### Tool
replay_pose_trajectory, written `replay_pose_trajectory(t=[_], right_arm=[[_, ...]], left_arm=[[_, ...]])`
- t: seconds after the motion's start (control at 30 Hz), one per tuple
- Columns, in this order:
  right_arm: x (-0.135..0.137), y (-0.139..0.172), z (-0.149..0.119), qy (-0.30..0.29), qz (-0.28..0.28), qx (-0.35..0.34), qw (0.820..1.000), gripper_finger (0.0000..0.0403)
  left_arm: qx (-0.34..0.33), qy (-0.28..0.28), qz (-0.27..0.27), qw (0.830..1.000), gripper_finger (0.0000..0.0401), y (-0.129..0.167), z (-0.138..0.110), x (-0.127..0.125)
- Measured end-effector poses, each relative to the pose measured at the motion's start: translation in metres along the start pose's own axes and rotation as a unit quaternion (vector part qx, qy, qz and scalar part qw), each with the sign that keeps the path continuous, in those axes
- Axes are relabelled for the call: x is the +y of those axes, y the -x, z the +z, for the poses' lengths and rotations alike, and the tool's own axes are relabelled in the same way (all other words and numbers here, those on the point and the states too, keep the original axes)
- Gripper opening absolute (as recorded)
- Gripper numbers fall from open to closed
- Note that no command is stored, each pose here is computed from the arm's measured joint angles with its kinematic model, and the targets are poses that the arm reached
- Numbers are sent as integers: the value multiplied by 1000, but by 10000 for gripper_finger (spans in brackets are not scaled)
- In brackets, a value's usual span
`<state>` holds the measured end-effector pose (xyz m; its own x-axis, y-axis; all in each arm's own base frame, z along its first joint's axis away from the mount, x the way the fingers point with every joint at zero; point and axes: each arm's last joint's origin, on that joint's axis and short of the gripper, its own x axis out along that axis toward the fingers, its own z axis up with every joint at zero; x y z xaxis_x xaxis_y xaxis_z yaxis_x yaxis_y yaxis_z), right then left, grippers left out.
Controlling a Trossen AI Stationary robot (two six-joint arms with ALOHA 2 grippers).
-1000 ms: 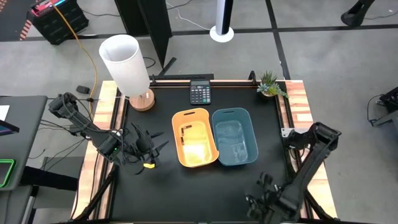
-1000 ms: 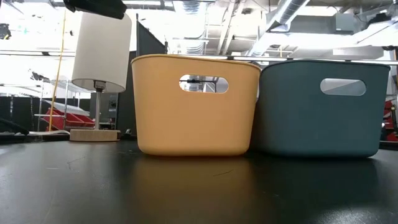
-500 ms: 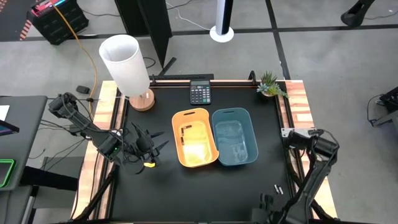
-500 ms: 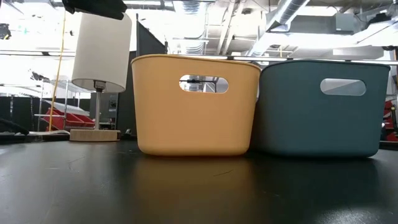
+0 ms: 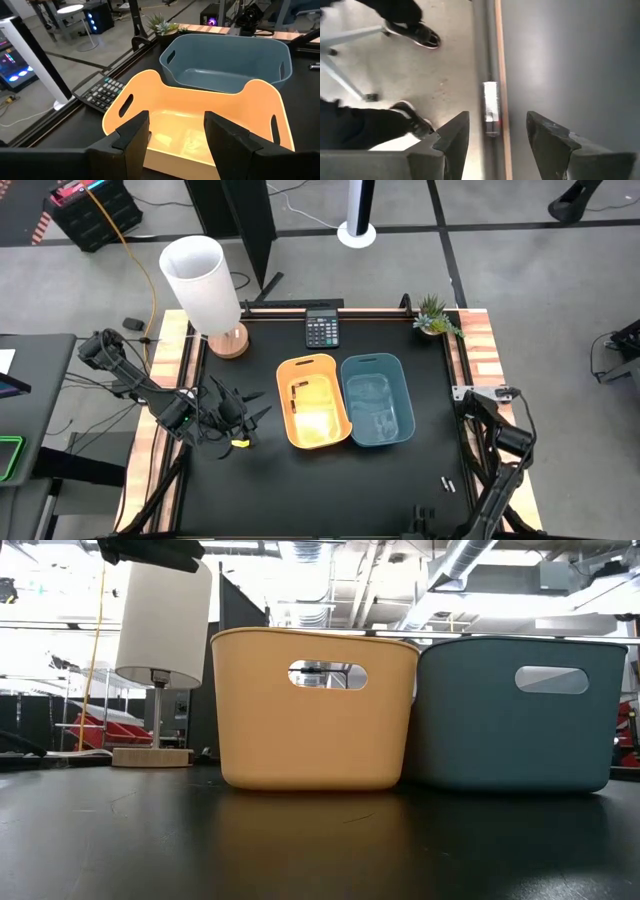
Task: Sort batteries
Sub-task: Put the left silver battery into the blue bin
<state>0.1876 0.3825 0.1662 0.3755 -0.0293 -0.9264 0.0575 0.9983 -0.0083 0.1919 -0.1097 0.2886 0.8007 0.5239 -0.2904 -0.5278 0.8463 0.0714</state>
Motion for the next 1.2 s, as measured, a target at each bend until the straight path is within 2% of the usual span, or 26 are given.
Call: replay_pose_trajectory(t=[0.43,0.63,1.0,1.2], right_arm=[[0,-1,2,-4,3,-2,1000,214],[1,-14,-1,1,-12,10,1000,214],[-2,-14,0,-1,-23,18,1000,214],[-2,-25,0,8,-27,38,999,214]], left_arm=[[1,1,0,1000,185,0,0,0],[1,-3,0,1000,185,0,0,0],[1,-5,0,1000,185,0,0,0],[1,-8,0,1000,185,0,0,0]])
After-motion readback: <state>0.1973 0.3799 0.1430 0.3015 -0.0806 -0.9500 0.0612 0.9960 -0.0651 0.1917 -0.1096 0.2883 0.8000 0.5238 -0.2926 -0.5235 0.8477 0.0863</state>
